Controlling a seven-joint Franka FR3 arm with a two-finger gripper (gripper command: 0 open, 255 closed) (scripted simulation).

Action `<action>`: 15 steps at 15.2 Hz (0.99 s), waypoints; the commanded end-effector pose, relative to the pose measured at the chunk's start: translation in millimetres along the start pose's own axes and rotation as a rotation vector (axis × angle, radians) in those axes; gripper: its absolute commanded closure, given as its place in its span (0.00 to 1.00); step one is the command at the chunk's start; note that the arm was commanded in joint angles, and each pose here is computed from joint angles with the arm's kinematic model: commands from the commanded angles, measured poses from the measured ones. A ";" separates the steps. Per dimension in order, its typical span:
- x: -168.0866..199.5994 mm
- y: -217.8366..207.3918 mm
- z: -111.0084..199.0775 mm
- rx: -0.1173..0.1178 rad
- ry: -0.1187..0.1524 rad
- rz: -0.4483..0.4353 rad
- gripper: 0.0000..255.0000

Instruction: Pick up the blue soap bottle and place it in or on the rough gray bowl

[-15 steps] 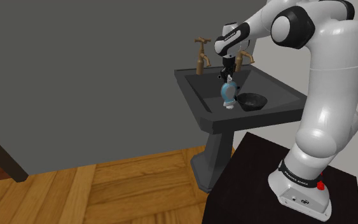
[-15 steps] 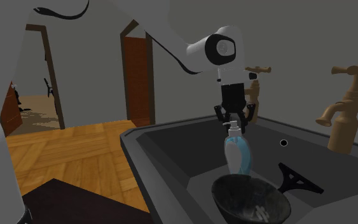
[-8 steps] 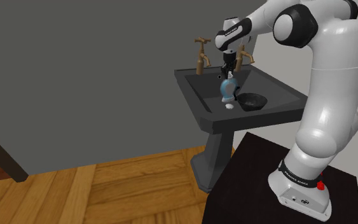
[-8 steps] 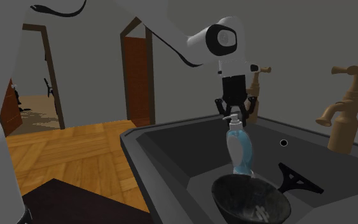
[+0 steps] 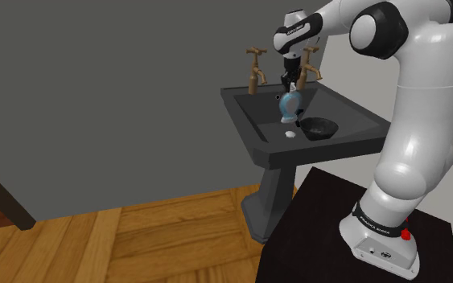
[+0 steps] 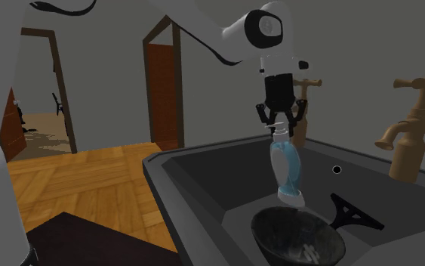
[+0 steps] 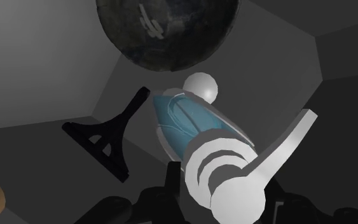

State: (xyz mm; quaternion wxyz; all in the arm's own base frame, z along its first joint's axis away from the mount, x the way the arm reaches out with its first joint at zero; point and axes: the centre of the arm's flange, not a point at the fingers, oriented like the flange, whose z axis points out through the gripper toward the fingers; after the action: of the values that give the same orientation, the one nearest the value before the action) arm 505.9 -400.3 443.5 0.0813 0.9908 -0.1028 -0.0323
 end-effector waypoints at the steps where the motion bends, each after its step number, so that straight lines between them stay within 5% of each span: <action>1: -1.2 0.8 -12.0 0.000 0.000 0.000 1.00; 15: -4.7 13.2 -84.7 0.000 0.000 0.000 1.00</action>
State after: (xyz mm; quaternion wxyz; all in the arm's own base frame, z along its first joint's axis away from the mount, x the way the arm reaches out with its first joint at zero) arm 504.6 -399.9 524.1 0.0813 0.9908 -0.1030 -0.0324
